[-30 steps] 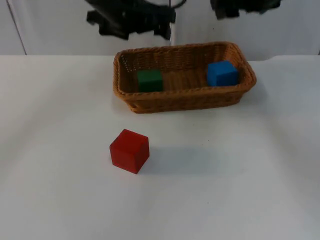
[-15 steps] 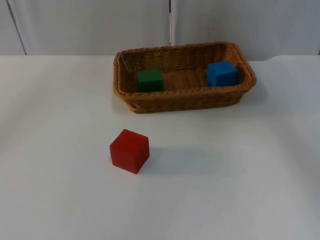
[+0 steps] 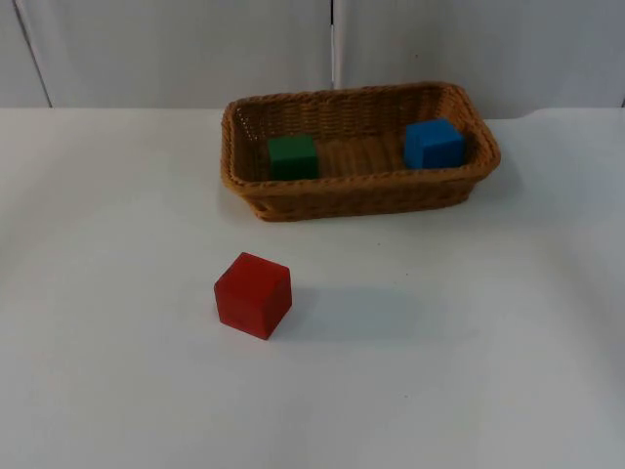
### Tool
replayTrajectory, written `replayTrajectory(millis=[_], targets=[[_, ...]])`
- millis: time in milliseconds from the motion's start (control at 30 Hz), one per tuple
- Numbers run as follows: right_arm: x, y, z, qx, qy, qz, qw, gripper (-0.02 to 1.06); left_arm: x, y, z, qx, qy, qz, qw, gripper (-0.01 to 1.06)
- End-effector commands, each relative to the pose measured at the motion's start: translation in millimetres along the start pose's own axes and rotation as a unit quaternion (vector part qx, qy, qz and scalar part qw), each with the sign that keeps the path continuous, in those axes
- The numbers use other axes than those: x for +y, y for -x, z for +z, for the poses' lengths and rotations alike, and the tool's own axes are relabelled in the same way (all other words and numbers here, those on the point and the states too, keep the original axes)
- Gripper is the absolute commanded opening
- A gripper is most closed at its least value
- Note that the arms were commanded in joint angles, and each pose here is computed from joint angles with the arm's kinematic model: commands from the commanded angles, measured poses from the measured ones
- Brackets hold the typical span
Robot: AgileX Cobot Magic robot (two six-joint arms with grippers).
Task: Pick up one cube with each hand and place exactly two cubes into the same basket, leaving the remaining cube outside.
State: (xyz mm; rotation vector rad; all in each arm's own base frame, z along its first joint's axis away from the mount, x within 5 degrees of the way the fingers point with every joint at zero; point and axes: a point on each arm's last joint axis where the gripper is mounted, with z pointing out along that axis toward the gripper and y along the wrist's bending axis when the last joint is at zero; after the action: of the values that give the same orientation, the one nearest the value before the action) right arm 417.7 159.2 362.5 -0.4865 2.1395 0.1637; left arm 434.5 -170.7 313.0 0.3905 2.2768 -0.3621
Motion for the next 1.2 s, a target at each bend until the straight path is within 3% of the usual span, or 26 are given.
replayTrajectory(millis=[0, 433, 1167], targets=[[-1.9, 3.9, -10.5, -0.001, 0.0, 0.001, 1.0, 0.62, -3.5, 5.1, -13.5, -0.013, -0.008, 0.004, 1.0, 0.86], [1.1, -18.2, -30.5, 0.004, 0.001, 0.0, 1.0, 0.62, -10.5, 4.6, -47.8, -0.028, -0.023, 0.017, 0.999, 0.86], [5.8, -72.0, -83.0, 0.009, 0.001, 0.001, 1.0, 0.62, -12.8, -70.3, -124.7, -0.034, -0.01, 0.02, 0.999, 0.86]])
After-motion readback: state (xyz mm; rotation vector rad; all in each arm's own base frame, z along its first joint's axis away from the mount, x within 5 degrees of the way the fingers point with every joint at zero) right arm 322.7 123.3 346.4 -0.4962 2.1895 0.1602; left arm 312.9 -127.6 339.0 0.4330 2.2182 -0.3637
